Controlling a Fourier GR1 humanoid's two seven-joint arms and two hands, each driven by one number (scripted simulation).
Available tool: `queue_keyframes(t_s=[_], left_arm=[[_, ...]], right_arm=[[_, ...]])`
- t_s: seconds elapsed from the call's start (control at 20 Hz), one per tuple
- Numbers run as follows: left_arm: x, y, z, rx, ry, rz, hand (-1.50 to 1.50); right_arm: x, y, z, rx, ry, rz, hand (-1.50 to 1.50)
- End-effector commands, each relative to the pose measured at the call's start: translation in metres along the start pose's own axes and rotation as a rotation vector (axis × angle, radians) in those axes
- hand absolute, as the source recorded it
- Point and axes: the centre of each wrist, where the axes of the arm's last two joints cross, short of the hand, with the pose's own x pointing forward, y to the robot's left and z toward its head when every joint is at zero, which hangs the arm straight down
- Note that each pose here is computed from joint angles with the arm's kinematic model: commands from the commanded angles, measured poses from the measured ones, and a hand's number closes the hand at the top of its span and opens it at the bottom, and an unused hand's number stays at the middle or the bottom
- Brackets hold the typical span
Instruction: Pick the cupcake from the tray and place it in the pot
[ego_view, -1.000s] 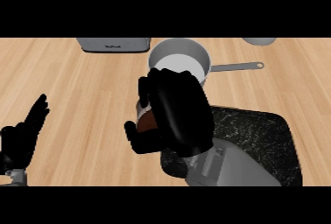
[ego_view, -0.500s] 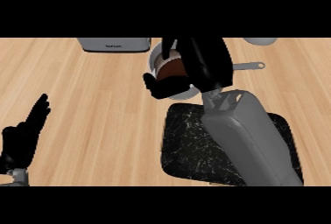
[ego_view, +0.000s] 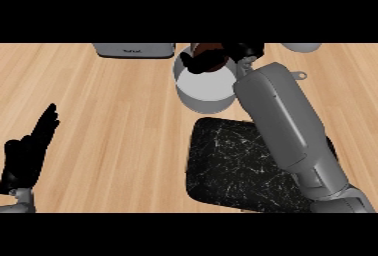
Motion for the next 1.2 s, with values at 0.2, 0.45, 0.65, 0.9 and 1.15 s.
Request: queue_keyframes(t_s=[0.2, 0.45, 0.65, 0.9, 1.15], left_arm=[[-0.005, -0.004, -0.003, -0.02, -0.041, -0.005, 0.0], [0.008, 0.01, -0.019, -0.03, -0.028, -0.013, 0.0], [0.016, -0.01, -0.006, -0.052, -0.044, -0.002, 0.0], [0.004, -0.027, 0.0, -0.051, -0.051, 0.009, 0.0], [0.001, -0.022, -0.007, -0.051, -0.034, 0.005, 0.0]], right_arm=[[-0.046, 0.031, -0.017, 0.04, 0.012, 0.119, 1.5], [-0.038, 0.023, -0.033, 0.105, 0.059, 0.022, 1.5], [-0.067, 0.043, -0.017, 0.121, 0.137, -0.087, -1.5], [-0.07, 0.038, -0.021, 0.124, 0.101, -0.164, -1.5], [-0.057, 0.042, -0.022, -0.019, 0.019, -0.334, -1.5]])
